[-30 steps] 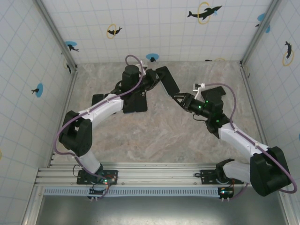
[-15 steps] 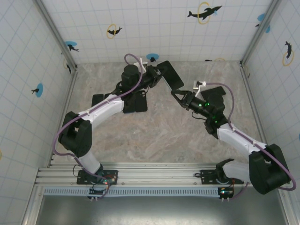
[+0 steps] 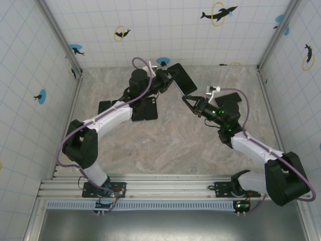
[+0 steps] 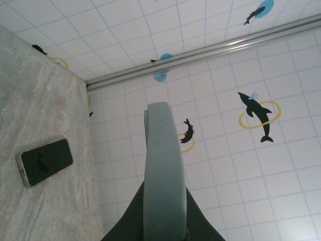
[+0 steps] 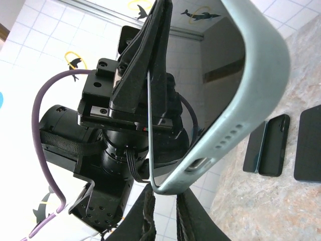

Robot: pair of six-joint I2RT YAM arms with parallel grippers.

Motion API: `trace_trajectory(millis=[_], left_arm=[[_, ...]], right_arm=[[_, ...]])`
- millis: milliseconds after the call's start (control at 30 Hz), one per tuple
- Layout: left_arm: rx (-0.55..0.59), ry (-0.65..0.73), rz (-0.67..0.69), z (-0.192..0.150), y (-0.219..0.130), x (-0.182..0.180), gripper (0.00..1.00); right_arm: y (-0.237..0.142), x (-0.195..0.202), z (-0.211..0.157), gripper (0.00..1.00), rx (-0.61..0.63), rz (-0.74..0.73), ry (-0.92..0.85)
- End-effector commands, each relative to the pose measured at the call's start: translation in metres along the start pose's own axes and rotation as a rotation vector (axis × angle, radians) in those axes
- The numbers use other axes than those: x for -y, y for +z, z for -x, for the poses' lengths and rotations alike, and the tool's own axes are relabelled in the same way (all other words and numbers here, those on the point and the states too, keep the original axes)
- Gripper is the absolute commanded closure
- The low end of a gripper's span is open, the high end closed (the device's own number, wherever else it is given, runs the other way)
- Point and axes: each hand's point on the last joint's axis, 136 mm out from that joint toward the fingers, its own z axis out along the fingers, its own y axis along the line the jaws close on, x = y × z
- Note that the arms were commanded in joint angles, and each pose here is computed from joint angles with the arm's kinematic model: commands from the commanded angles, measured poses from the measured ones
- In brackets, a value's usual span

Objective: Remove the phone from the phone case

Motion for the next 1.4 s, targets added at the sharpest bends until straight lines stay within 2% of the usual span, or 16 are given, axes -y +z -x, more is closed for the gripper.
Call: trace_trajectory(millis=[0, 267, 533, 767, 933, 1200, 1367], left_arm=[[-0.010, 0.050, -0.134, -0.003, -0.014, 0.051, 1.00], [-0.012, 0.050, -0.148, -0.003, -0.015, 0.056, 1.00], [-0.014, 0.042, -0.154, -0.005, -0.017, 0.055, 1.00], [-0.012, 0.031, -0.164, -0.003, -0.015, 0.058, 1.00], [-0.003, -0.007, -0.186, 0.000, -0.016, 0.063, 1.00], [-0.016, -0.074, -0.263, 0.003, -0.018, 0.089, 1.00], [-0.042, -0.098, -0.297, -0.001, -0.021, 0.100, 1.00]], right_arm=[[0.001, -0.019, 0.012, 0.83, 0.055, 0.077, -0.021], [-0.001, -0.018, 0.013, 0.83, 0.074, 0.084, 0.004], [-0.003, -0.021, 0.014, 0.79, 0.087, 0.114, 0.027], [0.002, -0.018, 0.008, 0.86, 0.041, 0.093, -0.011], [0.001, -0.004, 0.000, 0.91, 0.008, 0.024, -0.078], [-0.003, 0.032, -0.010, 0.92, -0.079, -0.149, -0.290], [-0.006, 0.045, -0.005, 0.92, -0.089, -0.200, -0.344]])
